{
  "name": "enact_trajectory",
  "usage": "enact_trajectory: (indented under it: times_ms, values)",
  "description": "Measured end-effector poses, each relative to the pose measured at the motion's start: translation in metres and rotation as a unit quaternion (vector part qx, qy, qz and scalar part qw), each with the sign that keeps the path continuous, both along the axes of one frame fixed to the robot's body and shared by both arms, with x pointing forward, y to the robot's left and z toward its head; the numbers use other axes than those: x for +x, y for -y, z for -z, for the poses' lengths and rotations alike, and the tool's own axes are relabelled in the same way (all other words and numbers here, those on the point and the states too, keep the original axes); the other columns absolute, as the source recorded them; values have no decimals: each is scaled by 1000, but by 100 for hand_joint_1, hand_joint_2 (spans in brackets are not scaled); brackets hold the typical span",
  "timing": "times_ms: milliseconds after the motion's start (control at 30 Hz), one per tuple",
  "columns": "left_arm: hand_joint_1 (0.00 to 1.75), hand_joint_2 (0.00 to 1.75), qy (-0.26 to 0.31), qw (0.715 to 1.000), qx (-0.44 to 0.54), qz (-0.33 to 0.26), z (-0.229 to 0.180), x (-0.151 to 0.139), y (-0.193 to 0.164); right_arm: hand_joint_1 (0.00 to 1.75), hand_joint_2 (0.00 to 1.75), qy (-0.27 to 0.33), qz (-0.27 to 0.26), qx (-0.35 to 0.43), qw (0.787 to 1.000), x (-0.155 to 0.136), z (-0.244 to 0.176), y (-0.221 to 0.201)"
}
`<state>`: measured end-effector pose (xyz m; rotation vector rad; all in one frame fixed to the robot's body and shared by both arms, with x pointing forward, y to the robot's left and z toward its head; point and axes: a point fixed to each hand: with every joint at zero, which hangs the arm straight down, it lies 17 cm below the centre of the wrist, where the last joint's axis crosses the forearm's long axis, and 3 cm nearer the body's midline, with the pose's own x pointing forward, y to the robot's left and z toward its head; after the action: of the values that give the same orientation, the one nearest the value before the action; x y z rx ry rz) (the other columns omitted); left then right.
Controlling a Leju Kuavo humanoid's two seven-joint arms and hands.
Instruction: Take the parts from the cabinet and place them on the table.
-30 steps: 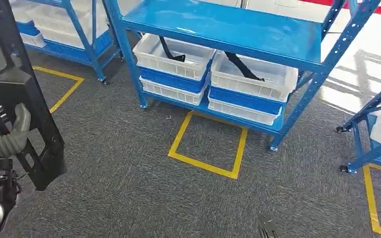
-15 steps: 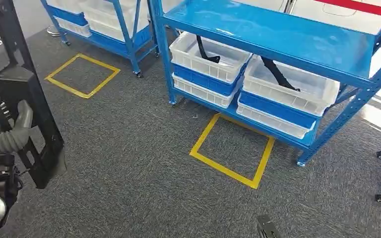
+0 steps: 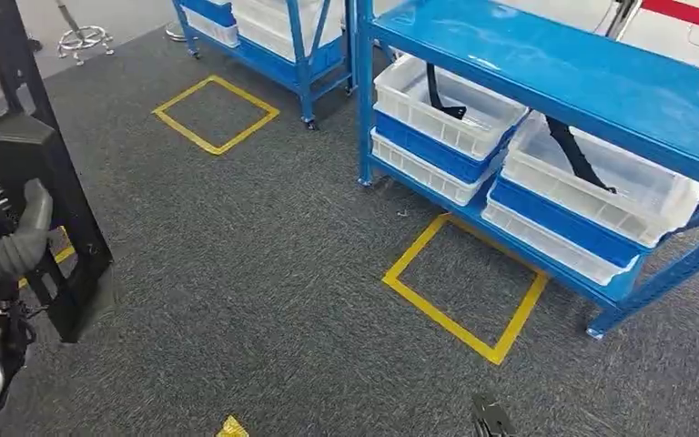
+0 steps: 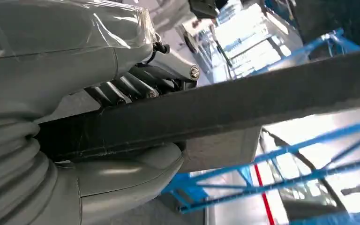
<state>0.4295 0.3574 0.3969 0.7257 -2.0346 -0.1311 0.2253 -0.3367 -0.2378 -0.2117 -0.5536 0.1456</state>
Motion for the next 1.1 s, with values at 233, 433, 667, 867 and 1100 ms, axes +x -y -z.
enact_trajectory:
  times_ms: [233,433,667,867,1100]
  values:
    - [175,175,-4,1000,0,3,3,1,3,0,0,-2,3,2,1000,-5,2,0]
    - [175,175,-4,1000,-1,5,2,1,5,0,0,-4,4,2,1000,-8,3,1]
    - [175,175,-9,1000,-2,4,5,1,4,0,0,-5,4,0,1000,-10,3,1]
    - [175,175,-15,1000,-3,4,11,1,4,0,0,-5,4,0,1000,-9,3,2]
    - [175,175,-16,1000,-2,3,11,1,4,0,0,-2,4,-1,1000,-5,2,2]
